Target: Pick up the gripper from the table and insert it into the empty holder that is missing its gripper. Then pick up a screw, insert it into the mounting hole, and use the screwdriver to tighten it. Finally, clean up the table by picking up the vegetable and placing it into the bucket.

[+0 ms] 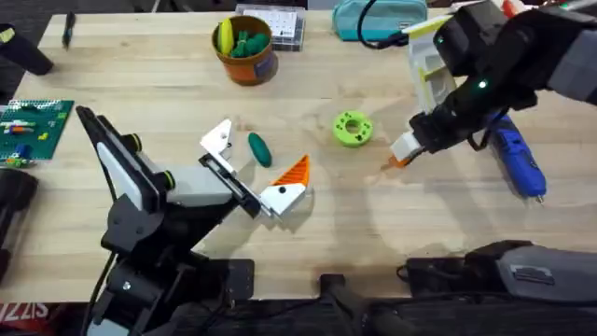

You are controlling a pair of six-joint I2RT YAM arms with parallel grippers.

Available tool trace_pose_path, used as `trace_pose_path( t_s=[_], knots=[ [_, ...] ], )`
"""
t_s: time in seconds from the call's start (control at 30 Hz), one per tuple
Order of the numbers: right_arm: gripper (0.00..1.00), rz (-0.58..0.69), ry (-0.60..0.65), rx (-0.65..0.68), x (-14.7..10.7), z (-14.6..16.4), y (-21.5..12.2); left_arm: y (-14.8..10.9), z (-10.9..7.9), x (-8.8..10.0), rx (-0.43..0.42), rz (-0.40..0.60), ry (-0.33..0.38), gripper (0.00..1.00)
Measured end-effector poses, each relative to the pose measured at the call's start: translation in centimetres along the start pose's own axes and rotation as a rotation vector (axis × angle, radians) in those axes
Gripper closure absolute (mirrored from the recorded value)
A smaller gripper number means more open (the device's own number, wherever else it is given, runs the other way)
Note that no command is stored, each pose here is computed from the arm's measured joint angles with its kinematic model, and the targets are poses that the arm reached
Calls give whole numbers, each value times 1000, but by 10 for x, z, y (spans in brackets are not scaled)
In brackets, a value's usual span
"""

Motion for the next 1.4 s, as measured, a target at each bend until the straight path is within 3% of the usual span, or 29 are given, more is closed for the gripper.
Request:
trace_pose_path(
  t_s=[0.17, 0.8, 0.87, 0.97, 1.4],
  knots=[
    [586, 38, 2, -2, 2, 0, 9, 0, 0, 0, 0, 0, 0, 15],
    [719, 33, 2, -2, 4, 0, 10, 0, 0, 0, 0, 0, 0, 15],
    [782, 31, 1, -2, 4, 0, 10, 0, 0, 0, 0, 0, 0, 15],
    [972, 23, 2, -2, 6, 0, 10, 0, 0, 0, 0, -1, 0, 15],
    [979, 25, 1, -1, 6, 0, 10, 0, 0, 0, 0, 0, 0, 15]
  ],
)
Point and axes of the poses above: each hand's point on the last joint's axis, 136 mm out from that joint toward the fingers, its own y axis out along the fingers, its own z axis along the line the jaws close on, x = y × z, the point moved 9 cm from there along -y, back along the fingers, and after that the axes turned 12 degrees about y, right-handed, at the moved point
